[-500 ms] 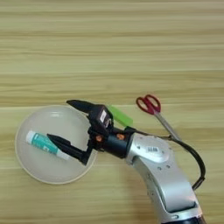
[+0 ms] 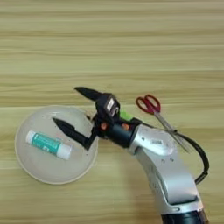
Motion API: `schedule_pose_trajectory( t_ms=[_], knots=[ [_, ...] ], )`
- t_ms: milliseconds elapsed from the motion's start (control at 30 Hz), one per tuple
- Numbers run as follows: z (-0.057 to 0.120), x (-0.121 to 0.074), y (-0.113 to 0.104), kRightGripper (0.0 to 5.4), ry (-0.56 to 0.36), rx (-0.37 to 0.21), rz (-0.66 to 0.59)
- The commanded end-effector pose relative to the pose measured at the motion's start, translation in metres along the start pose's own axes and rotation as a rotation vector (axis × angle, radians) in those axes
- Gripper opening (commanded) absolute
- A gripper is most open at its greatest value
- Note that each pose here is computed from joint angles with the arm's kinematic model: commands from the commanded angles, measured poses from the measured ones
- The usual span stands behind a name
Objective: Move the objects on the table
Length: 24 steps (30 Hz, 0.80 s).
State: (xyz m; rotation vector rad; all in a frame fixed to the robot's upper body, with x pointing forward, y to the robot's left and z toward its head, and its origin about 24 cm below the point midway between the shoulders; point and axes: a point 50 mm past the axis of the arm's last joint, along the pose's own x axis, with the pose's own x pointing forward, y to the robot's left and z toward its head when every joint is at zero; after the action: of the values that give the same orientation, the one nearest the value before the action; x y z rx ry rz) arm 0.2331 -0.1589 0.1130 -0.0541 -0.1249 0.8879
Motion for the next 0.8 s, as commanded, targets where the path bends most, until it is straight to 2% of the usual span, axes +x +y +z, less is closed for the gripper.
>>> schedule_pose_trajectory(
  t_ms=[33, 133, 233, 400, 500, 567, 700, 800],
  knots=[
    [0.036, 0.005, -0.043, 5.37, -0.138, -0.117, -0.271],
    [0.043, 0.001, -0.063, 5.37, -0.179, -0.147, -0.429],
    [0.047, -0.003, -0.078, 5.37, -0.194, -0.200, -0.567],
    [0.043, -0.012, -0.104, 5.37, -0.139, -0.249, -0.762],
    [0.036, -0.022, -0.118, 5.37, -0.051, -0.266, -0.846],
    [0.032, -0.027, -0.123, 5.37, -0.006, -0.247, -0.871],
    [0.028, -0.052, -0.142, 5.37, 0.108, -0.199, -0.918],
    [0.023, -0.067, -0.149, 5.37, 0.197, -0.126, -0.887]
  ],
)
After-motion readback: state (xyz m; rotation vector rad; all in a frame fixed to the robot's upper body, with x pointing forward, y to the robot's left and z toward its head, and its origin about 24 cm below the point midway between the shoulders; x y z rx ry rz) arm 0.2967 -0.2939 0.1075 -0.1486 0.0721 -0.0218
